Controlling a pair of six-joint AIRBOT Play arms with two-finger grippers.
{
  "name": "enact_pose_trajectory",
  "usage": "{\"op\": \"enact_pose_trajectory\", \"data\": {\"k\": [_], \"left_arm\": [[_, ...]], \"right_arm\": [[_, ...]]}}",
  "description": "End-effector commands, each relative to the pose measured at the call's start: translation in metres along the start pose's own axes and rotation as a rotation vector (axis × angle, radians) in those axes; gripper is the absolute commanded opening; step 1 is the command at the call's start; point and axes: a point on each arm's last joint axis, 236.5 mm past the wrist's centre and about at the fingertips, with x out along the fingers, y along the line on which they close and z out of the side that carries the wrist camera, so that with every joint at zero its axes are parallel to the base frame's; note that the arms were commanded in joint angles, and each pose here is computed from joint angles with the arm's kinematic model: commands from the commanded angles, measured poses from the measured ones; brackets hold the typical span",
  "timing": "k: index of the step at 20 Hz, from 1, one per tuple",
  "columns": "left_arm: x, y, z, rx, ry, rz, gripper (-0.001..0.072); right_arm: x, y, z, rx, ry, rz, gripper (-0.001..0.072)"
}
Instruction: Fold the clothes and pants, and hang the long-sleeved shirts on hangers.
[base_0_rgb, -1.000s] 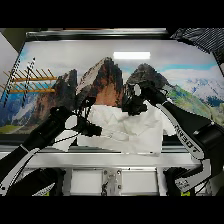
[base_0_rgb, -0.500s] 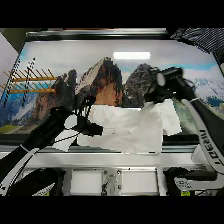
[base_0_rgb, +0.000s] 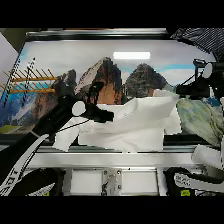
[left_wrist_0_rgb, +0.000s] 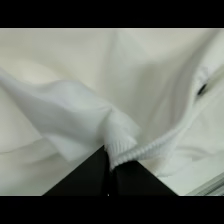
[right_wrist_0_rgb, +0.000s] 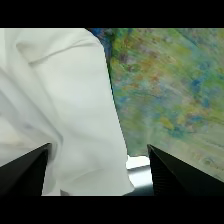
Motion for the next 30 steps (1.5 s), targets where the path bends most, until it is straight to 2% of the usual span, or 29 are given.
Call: {"op": "enact_pose_trajectory", "data": {"k": [1,4,8,14,19,24,27,30], "left_arm": [[0.015,-0.008,0.024,0.024,0.007,-0.003,0.0010],[0.025,-0.006,0.026,0.055,0.044,0.016,0.0011],[0.027,-0.002,0.022,0.056,0.055,0.027,0.0010],[0.027,0.001,0.017,0.063,0.078,0.042,0.0010],[0.027,0.002,0.015,0.062,0.083,0.043,0.0010],[0.027,0.002,0.015,0.062,0.085,0.043,0.0010],[0.027,0.002,0.015,0.061,0.085,0.043,0.0010],[0.027,0.002,0.015,0.061,0.086,0.042,0.0010]], "right_arm": [[-0.005,0.010,0.008,-0.030,-0.041,0.041,0.0652],[-0.040,0.035,0.013,-0.120,-0.140,0.085,0.0652],[-0.079,0.119,-0.006,-0.326,-0.212,0.232,0.0652],[-0.034,0.222,-0.059,-0.646,-0.080,0.286,0.0652],[0.015,0.268,-0.068,-0.707,-0.019,0.296,0.0652],[0.042,0.287,-0.075,-0.738,0.026,0.291,0.0652],[0.065,0.282,-0.077,-0.788,0.046,0.213,0.0652],[0.081,0.267,-0.066,-0.758,0.038,0.090,0.0651]]}}
